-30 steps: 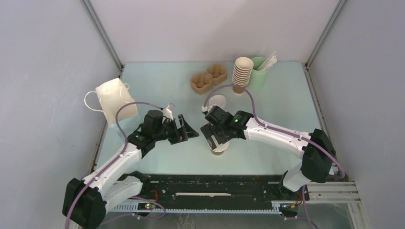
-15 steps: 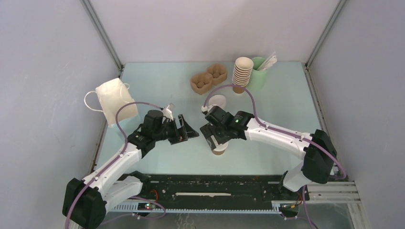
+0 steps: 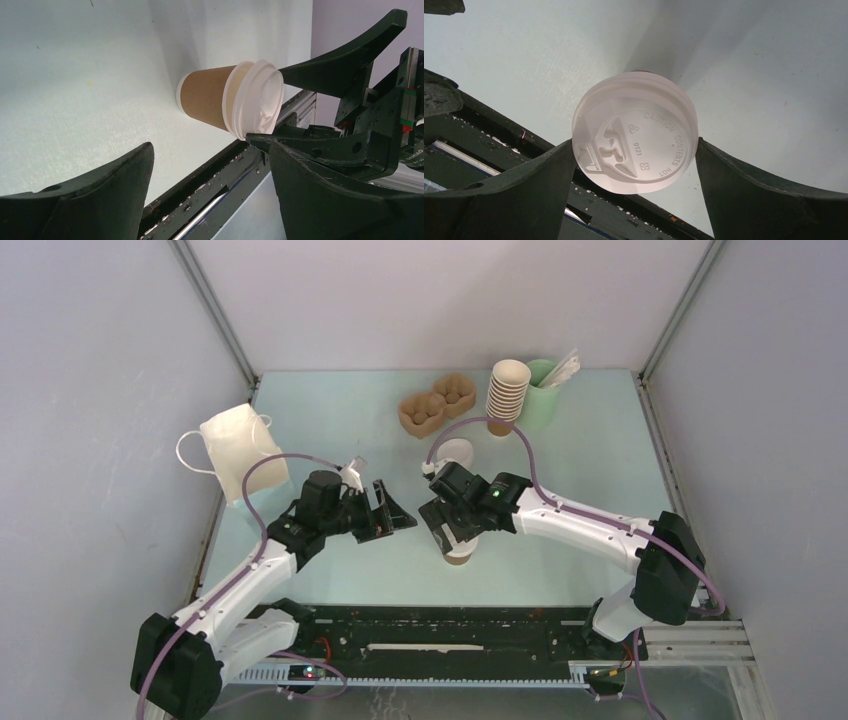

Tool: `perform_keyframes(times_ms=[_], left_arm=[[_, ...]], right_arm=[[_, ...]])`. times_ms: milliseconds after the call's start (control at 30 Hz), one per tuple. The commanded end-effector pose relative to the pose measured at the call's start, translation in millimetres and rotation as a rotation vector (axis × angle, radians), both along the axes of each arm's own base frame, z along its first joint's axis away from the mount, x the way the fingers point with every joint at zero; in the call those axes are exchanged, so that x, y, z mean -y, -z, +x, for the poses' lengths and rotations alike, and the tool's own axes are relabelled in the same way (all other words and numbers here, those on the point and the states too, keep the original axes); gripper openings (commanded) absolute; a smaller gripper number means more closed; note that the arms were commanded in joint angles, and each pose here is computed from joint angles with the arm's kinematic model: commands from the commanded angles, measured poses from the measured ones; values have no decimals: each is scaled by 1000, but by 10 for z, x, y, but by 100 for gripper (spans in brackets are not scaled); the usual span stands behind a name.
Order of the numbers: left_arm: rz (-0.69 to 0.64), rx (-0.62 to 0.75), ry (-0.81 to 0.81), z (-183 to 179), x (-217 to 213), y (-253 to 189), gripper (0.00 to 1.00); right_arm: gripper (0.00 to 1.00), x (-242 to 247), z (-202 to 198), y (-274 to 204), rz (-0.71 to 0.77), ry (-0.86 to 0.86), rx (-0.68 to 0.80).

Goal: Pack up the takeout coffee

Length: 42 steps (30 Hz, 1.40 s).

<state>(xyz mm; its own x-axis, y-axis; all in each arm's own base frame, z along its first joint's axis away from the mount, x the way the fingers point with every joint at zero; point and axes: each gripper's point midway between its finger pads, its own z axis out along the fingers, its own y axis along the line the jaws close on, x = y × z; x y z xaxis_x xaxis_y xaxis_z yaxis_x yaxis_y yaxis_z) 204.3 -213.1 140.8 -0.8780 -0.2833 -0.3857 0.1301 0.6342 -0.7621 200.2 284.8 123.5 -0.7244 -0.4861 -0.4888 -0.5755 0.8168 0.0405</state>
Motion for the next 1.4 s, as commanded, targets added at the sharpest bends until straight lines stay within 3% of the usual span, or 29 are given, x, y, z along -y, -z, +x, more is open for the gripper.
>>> perform_keyframes(times_ms=[0,867,1367], left_arm=[[-9,28,16,-2,22,-89,89],[-15,32,27,-12,36,-129,90],[-18,33,46,-24,86,-158,95]], right_arm=[[95,-24,23,-45,3,-2,22],[99,-11,80,71,-23,12,15],[100,-44,81,-223,76,21,42]])
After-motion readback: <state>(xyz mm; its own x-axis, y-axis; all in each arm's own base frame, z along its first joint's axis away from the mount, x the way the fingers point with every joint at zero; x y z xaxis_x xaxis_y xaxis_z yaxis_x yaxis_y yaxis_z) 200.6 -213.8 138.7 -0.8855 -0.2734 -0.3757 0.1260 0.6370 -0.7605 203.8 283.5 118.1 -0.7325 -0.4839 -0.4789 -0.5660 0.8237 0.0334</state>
